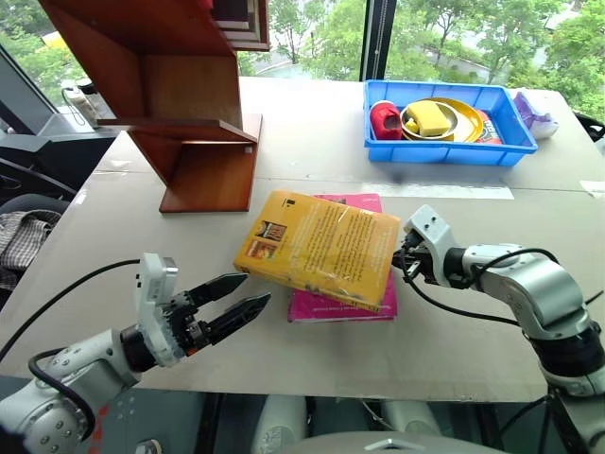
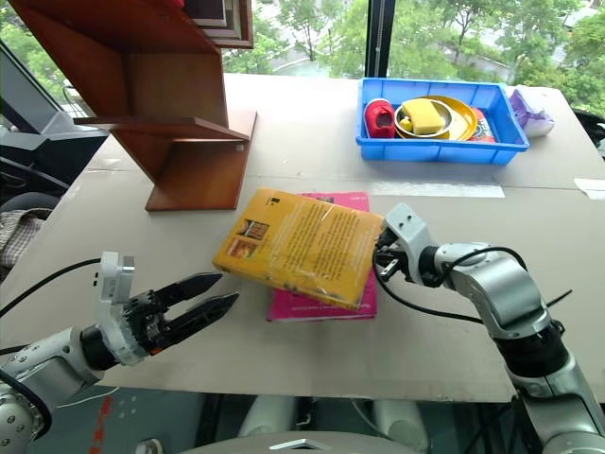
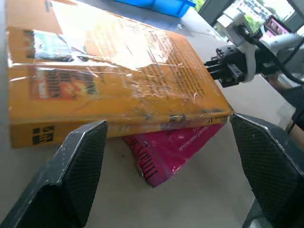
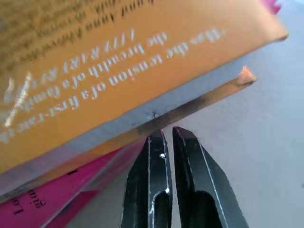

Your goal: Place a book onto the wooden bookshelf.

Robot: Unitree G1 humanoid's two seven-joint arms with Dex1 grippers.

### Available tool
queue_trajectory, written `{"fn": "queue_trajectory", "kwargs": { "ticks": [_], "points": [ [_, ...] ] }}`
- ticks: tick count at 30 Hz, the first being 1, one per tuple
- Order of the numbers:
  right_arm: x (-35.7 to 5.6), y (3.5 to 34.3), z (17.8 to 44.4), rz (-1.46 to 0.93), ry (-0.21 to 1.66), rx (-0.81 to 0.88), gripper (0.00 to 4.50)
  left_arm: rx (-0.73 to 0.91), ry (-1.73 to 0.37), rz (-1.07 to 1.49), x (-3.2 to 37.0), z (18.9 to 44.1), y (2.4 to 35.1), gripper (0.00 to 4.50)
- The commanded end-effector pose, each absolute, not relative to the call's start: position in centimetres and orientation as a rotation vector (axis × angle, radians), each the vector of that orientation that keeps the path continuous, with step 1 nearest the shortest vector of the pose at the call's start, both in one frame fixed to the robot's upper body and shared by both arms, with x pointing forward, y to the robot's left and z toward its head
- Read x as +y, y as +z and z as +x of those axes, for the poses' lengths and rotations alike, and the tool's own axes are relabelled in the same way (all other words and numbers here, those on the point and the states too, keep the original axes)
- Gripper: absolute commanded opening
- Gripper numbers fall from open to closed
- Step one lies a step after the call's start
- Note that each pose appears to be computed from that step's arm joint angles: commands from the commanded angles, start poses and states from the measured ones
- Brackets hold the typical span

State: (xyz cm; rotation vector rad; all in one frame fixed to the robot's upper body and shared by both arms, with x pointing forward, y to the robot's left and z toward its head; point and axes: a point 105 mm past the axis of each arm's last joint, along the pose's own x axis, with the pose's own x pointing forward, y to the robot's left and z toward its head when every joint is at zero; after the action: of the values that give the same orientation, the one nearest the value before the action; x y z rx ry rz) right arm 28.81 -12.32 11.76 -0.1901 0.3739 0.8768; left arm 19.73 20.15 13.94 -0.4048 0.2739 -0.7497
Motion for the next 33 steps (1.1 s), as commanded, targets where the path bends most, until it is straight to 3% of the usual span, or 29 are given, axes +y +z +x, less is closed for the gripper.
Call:
{"fn": "queue_trajectory", "kwargs": {
  "ticks": [1, 3, 9, 15, 23, 33],
  "points": [
    [-15.3, 15.2, 25.6, -0.296, 1.002, 0.207, 0.60, 0.285, -0.668, -0.573, 20.6, 19.6, 14.0, 4.24],
    [-16.6, 15.9, 23.8, -0.328, 1.053, 0.185, 1.31, 0.306, -0.642, -0.663, 20.2, 19.6, 13.8, 4.24],
    [-17.3, 19.3, 21.3, -0.245, 1.176, 0.095, 4.36, 0.348, -0.586, -0.886, 19.5, 21.0, 13.2, 4.24],
    [-15.7, 23.0, 20.9, -0.214, 1.302, -0.019, 4.36, 0.484, -0.512, -1.112, 17.4, 21.7, 11.1, 4.24],
    [-14.0, 24.3, 21.2, -0.226, 1.321, -0.076, 4.36, 0.484, -0.444, -1.269, 15.5, 24.3, 9.9, 4.24],
    [-14.2, 24.9, 21.6, -0.269, 1.289, -0.083, 4.36, 0.484, -0.424, -1.352, 12.6, 25.7, 8.3, 4.24]
  ]
}}
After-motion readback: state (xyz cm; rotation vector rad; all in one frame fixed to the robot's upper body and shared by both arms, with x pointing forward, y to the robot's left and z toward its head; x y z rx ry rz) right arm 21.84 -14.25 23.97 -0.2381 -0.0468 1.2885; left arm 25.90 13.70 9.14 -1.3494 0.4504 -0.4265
